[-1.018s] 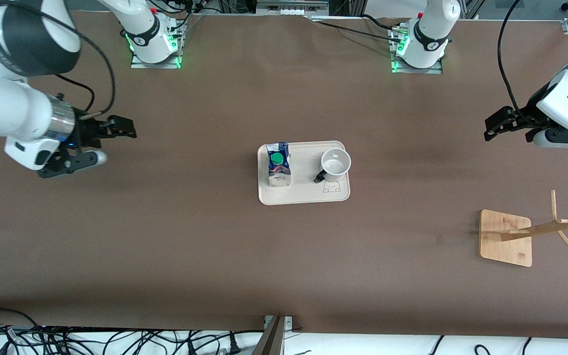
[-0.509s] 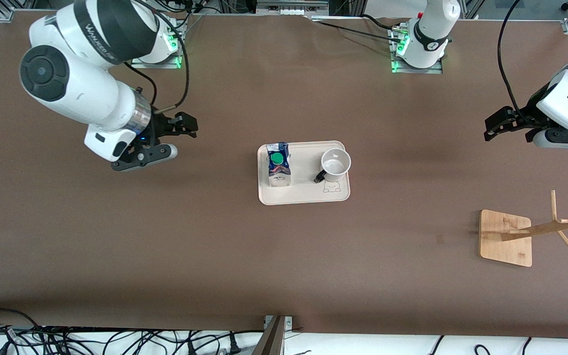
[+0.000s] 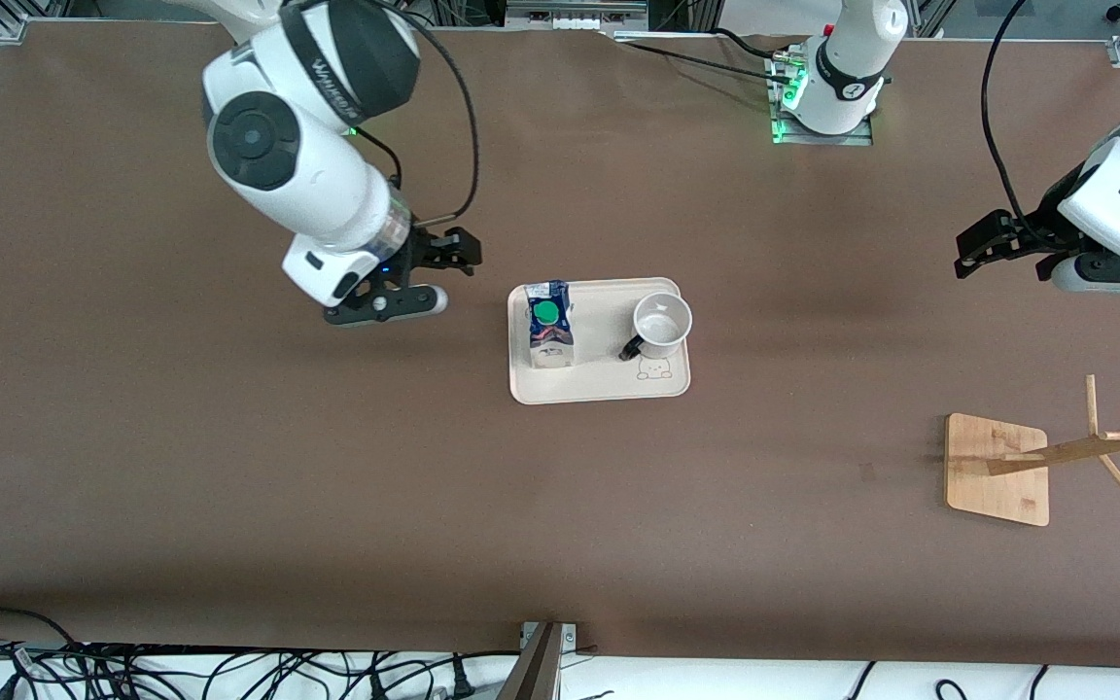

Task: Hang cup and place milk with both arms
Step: 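Lower the right gripper and grasp the blue milk carton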

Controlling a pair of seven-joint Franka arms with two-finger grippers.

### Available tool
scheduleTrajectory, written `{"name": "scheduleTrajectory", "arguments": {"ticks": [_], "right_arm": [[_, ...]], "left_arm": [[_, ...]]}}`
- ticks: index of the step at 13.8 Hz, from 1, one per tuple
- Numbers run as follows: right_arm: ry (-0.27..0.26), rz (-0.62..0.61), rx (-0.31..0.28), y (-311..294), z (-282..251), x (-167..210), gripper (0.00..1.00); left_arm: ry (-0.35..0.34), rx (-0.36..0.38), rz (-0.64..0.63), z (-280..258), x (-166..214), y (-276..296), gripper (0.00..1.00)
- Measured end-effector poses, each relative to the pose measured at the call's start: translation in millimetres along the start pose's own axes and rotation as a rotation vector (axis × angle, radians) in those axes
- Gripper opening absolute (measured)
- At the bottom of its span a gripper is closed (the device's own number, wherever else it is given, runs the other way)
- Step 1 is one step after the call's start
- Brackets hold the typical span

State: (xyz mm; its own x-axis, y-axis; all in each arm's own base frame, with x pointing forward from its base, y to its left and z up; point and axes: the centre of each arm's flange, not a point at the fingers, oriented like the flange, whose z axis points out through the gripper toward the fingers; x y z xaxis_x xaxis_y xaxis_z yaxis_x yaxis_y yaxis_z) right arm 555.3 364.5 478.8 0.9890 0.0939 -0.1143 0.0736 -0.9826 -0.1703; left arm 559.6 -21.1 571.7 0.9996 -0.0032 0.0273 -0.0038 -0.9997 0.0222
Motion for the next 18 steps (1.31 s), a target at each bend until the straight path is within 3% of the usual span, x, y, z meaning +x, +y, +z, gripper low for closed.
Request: {"name": "scheduleTrajectory", "arguments": {"ticks": [7, 18], "right_arm": [[0.048, 0.108, 0.017, -79, 60, -17, 1.0], [0.077, 0.15, -0.002, -96, 134, -5, 1.0]], "left_arm": [[0.0, 0.0, 0.0, 0, 0, 0, 1.0], [-0.001, 0.0, 0.001, 1, 0, 0, 1.0]]}}
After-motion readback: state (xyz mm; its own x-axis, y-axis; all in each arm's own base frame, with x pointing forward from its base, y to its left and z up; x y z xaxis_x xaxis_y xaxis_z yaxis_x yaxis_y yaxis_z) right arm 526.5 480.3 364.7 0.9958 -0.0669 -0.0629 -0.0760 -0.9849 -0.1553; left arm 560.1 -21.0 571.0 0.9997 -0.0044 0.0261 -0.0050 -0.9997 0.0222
